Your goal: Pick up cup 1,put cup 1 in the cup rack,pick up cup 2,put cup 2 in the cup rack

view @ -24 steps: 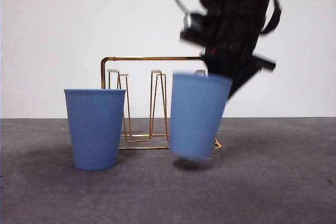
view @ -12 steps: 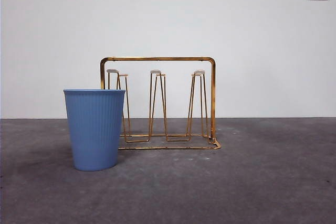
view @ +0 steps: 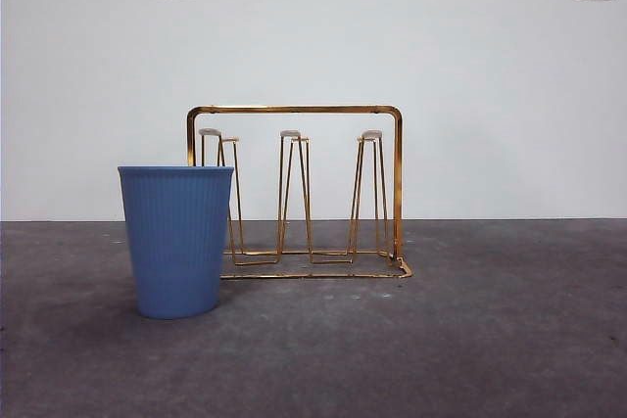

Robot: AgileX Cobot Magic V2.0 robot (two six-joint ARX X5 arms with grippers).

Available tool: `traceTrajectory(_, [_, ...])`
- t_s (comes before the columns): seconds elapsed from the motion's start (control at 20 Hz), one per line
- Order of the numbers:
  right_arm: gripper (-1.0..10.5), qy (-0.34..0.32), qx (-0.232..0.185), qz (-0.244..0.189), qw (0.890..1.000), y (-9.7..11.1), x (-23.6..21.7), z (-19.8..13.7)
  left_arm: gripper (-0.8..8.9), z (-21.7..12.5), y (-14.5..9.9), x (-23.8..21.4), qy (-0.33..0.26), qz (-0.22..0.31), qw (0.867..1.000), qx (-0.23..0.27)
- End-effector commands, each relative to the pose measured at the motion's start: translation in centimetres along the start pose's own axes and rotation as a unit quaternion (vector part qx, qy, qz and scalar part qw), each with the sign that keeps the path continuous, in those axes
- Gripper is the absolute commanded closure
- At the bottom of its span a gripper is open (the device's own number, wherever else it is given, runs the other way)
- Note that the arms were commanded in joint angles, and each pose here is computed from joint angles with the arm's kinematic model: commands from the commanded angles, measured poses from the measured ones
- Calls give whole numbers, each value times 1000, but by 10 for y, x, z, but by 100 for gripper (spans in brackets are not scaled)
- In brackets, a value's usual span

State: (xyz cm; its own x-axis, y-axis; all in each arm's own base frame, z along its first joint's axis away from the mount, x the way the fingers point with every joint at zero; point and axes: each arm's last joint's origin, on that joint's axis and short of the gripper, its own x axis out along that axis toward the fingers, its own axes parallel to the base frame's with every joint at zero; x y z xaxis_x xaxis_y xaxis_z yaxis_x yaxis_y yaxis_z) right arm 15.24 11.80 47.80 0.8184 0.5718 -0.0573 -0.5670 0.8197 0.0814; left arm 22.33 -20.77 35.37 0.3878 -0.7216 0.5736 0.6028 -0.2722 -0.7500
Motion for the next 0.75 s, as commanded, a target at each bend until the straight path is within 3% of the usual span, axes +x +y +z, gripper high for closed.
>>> traceTrajectory(0.05, [963, 13, -6, 12, 1000, 8, 17, -7, 219, 0, 0, 2, -4, -9, 1000, -9])
traceTrajectory(0.35, [962, 36, -30, 9, 999, 27, 35, -18, 219, 6, -4, 0, -23, -29, 999, -8])
traceTrajectory(0.75, [962, 73, -49, -8, 996, 26, 36, -26, 220, 7, -4, 0, -25, -29, 999, -7])
